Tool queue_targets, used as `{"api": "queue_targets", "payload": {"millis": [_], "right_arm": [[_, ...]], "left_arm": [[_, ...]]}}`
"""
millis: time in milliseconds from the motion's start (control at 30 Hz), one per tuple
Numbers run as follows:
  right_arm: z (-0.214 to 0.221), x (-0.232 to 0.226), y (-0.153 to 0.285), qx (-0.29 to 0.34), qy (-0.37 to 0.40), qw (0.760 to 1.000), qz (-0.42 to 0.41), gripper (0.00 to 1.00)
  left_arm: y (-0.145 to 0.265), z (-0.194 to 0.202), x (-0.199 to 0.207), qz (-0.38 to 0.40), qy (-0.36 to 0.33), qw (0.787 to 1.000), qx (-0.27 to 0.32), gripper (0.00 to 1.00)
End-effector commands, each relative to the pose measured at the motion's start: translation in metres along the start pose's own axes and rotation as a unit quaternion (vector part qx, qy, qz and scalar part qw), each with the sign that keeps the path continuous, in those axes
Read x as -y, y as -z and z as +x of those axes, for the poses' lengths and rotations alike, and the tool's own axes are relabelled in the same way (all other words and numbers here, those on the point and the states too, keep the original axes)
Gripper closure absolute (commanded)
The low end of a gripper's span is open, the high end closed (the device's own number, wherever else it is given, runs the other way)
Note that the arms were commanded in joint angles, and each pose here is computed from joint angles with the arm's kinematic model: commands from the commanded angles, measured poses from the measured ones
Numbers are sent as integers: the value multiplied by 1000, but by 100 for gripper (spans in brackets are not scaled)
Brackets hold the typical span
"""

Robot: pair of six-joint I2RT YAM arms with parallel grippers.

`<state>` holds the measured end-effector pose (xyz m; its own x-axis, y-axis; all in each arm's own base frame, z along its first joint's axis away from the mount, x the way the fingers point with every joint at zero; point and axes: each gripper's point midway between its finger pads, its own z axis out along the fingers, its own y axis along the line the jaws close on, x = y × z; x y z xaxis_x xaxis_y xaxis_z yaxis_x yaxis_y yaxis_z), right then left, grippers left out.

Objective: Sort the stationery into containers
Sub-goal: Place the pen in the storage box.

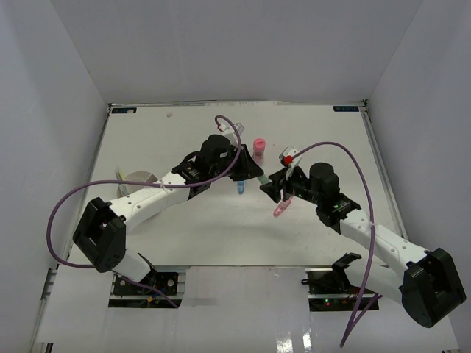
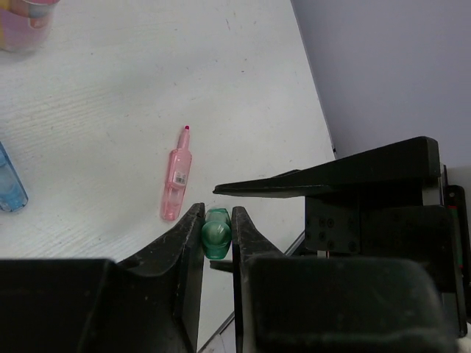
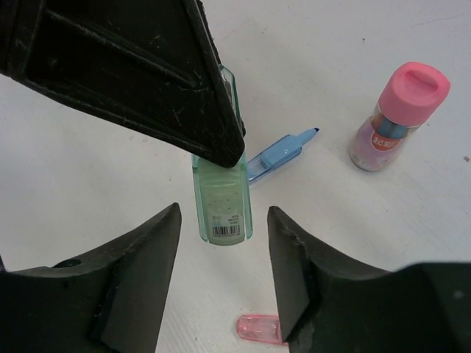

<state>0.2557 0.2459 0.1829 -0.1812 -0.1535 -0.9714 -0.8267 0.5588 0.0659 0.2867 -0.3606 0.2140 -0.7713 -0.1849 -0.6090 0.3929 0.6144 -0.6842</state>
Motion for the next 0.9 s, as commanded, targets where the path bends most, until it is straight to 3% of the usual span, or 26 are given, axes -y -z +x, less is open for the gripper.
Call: {"api": "queue_targets", "payload": {"millis": [0,33,167,200,267,400,433,567,700,867], "right_arm": [[-14,-1,1,29,15,999,-2,42],[-15,-1,2,30,16,999,0,38],[-9,3,4,23,11,1000,16,3],[-8,4,5,21,9,1000,19,1],[-4,6,6,17,2,999,27,10],[0,8,7,15,-7,999,35,10],[1,9,7,13,-7,999,39,10],[12,14,5,2,-32,998,56,10],[16,16,2,-7,-45,997,60,10],[18,17,1,-12,-52,997,61,10]], "left_arm": [[10,-18,14,7,-14,999,31,95],[12,-21,13,1,-17,999,37,95],[20,-23,-11,-64,-25,996,50,96],[24,-25,-16,-80,-29,995,54,96],[40,-36,-38,-139,-34,987,78,97],[83,-50,-83,-235,-29,965,111,97],[100,-47,-113,-281,-17,953,110,97],[167,-55,-157,-360,9,921,147,97],[237,-61,-176,-439,11,879,186,96],[273,-55,-191,-503,14,845,182,94]]}}
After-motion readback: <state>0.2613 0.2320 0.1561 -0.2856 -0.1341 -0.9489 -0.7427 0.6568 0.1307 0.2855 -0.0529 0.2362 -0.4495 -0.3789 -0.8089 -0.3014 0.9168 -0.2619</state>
